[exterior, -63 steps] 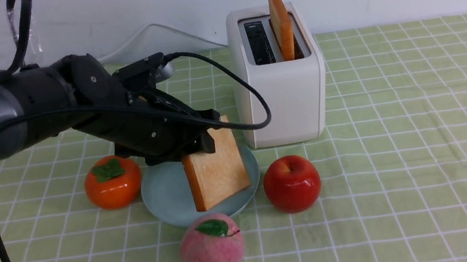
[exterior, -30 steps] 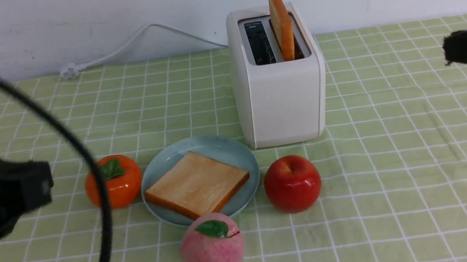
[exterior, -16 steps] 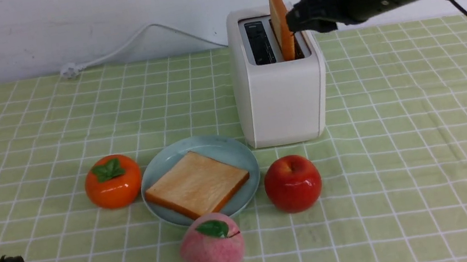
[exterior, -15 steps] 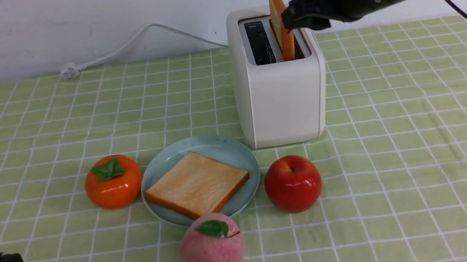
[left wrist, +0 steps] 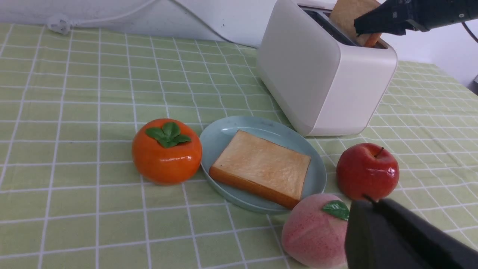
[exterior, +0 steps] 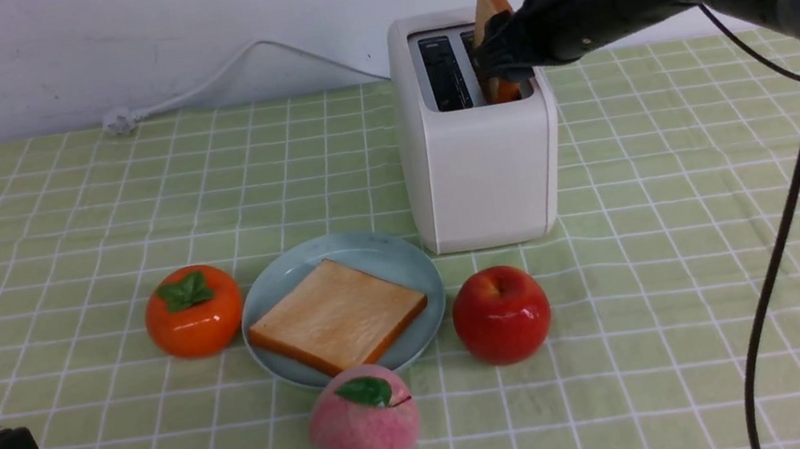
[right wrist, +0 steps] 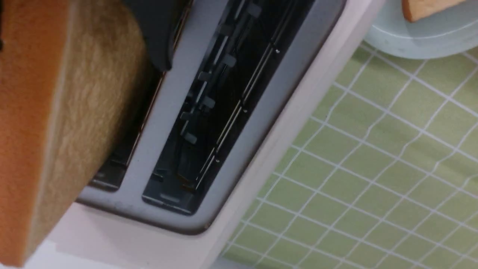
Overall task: Take toasted bread from bread machine on green coffee tablecloth place on plate.
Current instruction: 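Grasp the toast slice in the toaster and pull it up out of the slot with the right gripper, then place the held slice of bread on top of the slice on the plate with the right gripper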
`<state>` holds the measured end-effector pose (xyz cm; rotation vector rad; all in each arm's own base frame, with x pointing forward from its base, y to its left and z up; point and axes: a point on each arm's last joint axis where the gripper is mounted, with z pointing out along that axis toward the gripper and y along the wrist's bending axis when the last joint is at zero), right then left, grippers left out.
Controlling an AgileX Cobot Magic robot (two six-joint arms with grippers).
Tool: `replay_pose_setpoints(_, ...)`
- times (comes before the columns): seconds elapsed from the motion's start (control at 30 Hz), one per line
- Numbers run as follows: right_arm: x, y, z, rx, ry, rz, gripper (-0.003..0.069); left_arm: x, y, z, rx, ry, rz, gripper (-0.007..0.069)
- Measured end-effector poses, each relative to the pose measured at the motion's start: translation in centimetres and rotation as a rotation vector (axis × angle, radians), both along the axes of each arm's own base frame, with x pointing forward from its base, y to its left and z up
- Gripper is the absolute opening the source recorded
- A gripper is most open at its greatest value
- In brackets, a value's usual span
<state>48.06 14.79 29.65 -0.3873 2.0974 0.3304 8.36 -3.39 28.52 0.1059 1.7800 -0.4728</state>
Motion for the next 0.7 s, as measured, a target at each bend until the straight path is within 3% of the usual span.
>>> replay_pose_setpoints(0.03, 0.0, 0.0, 0.0, 0.000, -0.001, 0.000, 0.0337, 0.0, 0.0, 0.0, 0.000, 0.000, 0.000, -0.0013)
replay_pose_setpoints(0.07, 0.0, 0.1, 0.1, 0.015, -0.007, -0.005, 0.0253, 0.0, 0.0, 0.0, 0.000, 0.000, 0.000, -0.0013)
replay_pose_setpoints(0.1, 0.0, 0.1, 0.1, 0.017, -0.006, -0.005, 0.0244, 0.0, 0.0, 0.0, 0.000, 0.000, 0.000, -0.0013)
replay_pose_setpoints(0.13, 0.0, 0.2, 0.2, 0.040, -0.006, -0.009, 0.0174, 0.0, 0.0, 0.0, 0.000, 0.000, 0.000, -0.0013)
replay_pose_setpoints(0.2, 0.1, 0.3, 0.4, 0.056, -0.007, -0.011, 0.0123, 0.0, 0.0, 0.0, 0.000, 0.000, 0.000, -0.0013)
replay_pose_setpoints(0.4, -0.5, 0.2, 2.6, 0.087, -0.050, -0.012, 0.0122, 0.0, 0.0, 0.0, 0.000, 0.000, 0.000, -0.0013)
replay_pose_setpoints(0.5, -1.8, -0.1, 6.3, 0.110, -0.116, -0.004, 0.0122, 0.0, 0.0, 0.0, 0.000, 0.000, 0.000, -0.0013)
replay_pose_setpoints(0.53, -3.5, -0.4, 9.2, 0.141, -0.149, 0.011, 0.0122, 0.0, 0.0, 0.0, 0.000, 0.000, 0.000, -0.0013)
replay_pose_setpoints(0.7, -8.4, -0.1, 14.2, 0.254, -0.069, 0.132, 0.0122, 0.0, 0.0, 0.0, -0.001, -0.002, 0.000, -0.0013)
